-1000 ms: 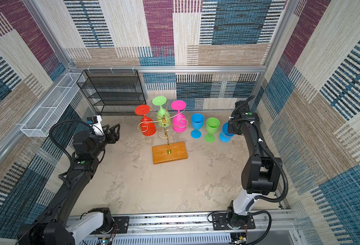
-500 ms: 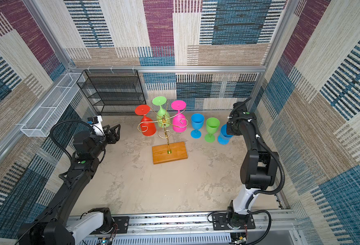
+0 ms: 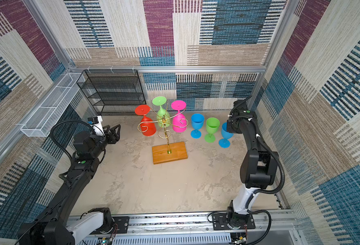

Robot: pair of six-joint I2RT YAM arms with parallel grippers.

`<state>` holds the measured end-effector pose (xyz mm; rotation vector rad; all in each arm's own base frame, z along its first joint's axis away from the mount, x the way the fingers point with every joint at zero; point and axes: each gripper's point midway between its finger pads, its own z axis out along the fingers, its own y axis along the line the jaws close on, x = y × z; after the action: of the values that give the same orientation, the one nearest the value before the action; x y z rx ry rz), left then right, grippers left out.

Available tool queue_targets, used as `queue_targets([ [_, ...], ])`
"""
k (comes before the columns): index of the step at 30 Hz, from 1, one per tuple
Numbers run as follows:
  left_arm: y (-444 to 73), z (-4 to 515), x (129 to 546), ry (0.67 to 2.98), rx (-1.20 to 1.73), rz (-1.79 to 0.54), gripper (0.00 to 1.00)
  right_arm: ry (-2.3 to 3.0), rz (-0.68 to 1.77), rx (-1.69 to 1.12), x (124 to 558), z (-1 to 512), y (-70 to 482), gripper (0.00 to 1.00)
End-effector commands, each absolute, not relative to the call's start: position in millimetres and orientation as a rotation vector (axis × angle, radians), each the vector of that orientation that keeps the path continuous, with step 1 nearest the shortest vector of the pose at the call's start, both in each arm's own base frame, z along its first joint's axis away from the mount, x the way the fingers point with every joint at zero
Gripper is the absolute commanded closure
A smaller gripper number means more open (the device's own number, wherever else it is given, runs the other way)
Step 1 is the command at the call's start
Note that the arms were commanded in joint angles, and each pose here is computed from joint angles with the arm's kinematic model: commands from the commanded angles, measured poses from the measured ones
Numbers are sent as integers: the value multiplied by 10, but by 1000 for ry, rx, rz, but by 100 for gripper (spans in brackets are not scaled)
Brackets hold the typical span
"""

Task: Take the wine glass off the wine glass rack
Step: 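Open the right gripper and raise it off the blue glass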

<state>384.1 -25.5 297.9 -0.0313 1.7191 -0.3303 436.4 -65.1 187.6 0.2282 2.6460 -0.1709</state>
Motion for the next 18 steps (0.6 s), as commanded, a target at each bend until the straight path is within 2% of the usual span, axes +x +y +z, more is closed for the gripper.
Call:
queue_targets([
  [1, -278, 3061, 3839, 1688, -19, -345, 32, 2573, -176, 237, 4446, 2082, -671, 61],
  [6, -271, 3093, 3836, 1689, -39, -358, 32, 2465, -195, 250, 4456, 2392, -703, 47],
  [9, -293, 3158, 3836, 1687, -52, -389, 32, 2334, -193, 251, 4417, 2727, -705, 35],
  [14, -423, 3386, 3820, 1694, -104, -568, 35, 2045, 72, 120, 4184, 3409, -279, 16],
  [18, -600, 3549, 3831, 1707, -142, -793, 37, 1806, 325, -29, 3817, 3839, 176, 4],
])
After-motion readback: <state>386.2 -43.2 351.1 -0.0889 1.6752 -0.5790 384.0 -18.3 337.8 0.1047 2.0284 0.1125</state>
